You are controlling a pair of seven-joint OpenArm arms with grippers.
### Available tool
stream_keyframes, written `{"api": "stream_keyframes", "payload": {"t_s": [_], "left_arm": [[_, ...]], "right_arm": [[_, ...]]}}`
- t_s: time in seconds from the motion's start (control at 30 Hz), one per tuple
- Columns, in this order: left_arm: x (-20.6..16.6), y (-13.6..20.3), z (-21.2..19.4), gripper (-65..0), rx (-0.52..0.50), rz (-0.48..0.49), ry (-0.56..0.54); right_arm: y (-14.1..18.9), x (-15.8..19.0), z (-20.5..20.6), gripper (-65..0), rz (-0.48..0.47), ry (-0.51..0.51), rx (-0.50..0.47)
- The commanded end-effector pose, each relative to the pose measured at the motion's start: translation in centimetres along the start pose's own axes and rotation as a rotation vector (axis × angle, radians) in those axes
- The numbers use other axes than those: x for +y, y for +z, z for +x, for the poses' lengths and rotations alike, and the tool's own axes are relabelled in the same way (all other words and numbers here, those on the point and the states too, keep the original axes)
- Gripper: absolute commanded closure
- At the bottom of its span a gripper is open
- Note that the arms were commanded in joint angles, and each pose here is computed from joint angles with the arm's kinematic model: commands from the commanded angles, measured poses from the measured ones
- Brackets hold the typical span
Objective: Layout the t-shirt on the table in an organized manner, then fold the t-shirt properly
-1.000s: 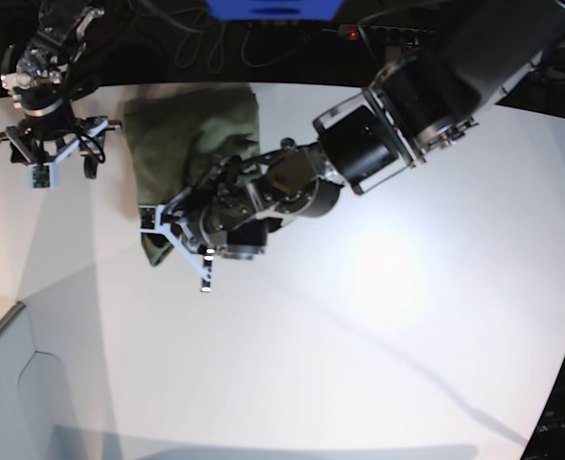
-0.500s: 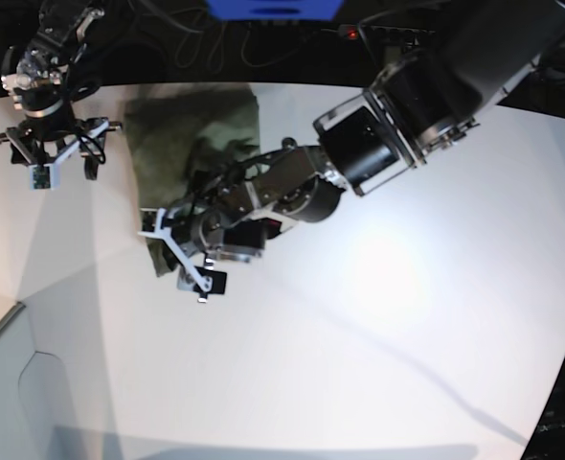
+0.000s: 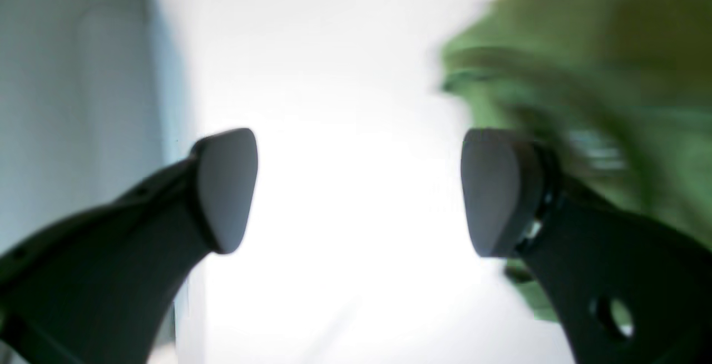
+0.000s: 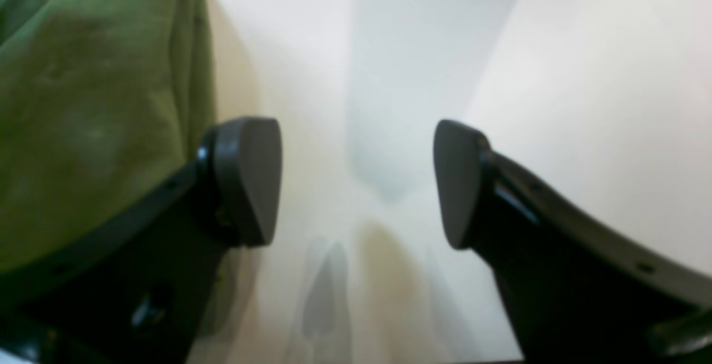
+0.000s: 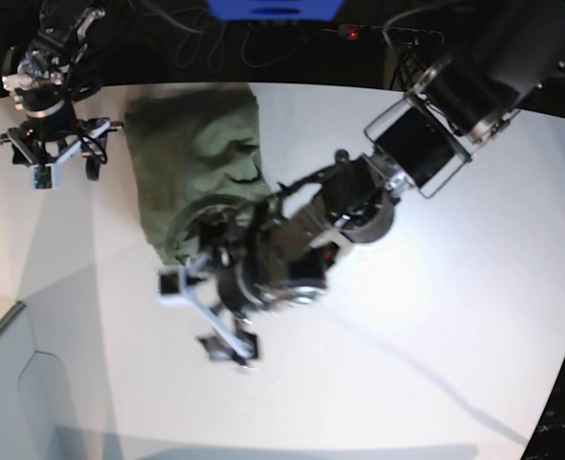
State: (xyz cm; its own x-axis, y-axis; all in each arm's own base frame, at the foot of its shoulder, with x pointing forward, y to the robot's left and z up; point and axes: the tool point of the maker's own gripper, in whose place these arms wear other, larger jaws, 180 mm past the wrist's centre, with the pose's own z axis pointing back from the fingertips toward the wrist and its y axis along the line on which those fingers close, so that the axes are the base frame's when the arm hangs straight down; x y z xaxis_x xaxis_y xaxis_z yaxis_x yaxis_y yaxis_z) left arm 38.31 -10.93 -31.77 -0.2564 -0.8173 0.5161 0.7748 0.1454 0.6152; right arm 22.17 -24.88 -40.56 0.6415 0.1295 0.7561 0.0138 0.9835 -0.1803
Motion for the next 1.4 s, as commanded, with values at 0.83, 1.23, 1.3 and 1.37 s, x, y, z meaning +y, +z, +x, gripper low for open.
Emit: {"api": "stream_keyframes", "payload": {"t_s": [0.83,1.23,1.3,1.37], "left_arm": [[-14.0,22.1,-24.1,-21.7,0.529,0.438,1.032],[-30.5,25.1,-22.7,-1.7,0.725,0.132,1.244],[-33.0,24.7,-22.4,0.0,0.732,0.081,1.316],[-36.0,24.6,-22.6,-0.4,0.751,0.016,1.371]], "right_arm": [[6.3,1.4,-9.2,0.0,0.072,-0.058,0.169],[9.3,8.0,-18.9,0.0,0.250,-0.168,0.406],[9.6,9.1,-20.8,0.0,0.271,-0.205,0.453],[9.3,11.0,-22.2,0.0,0.309,-0.254,0.480]]}}
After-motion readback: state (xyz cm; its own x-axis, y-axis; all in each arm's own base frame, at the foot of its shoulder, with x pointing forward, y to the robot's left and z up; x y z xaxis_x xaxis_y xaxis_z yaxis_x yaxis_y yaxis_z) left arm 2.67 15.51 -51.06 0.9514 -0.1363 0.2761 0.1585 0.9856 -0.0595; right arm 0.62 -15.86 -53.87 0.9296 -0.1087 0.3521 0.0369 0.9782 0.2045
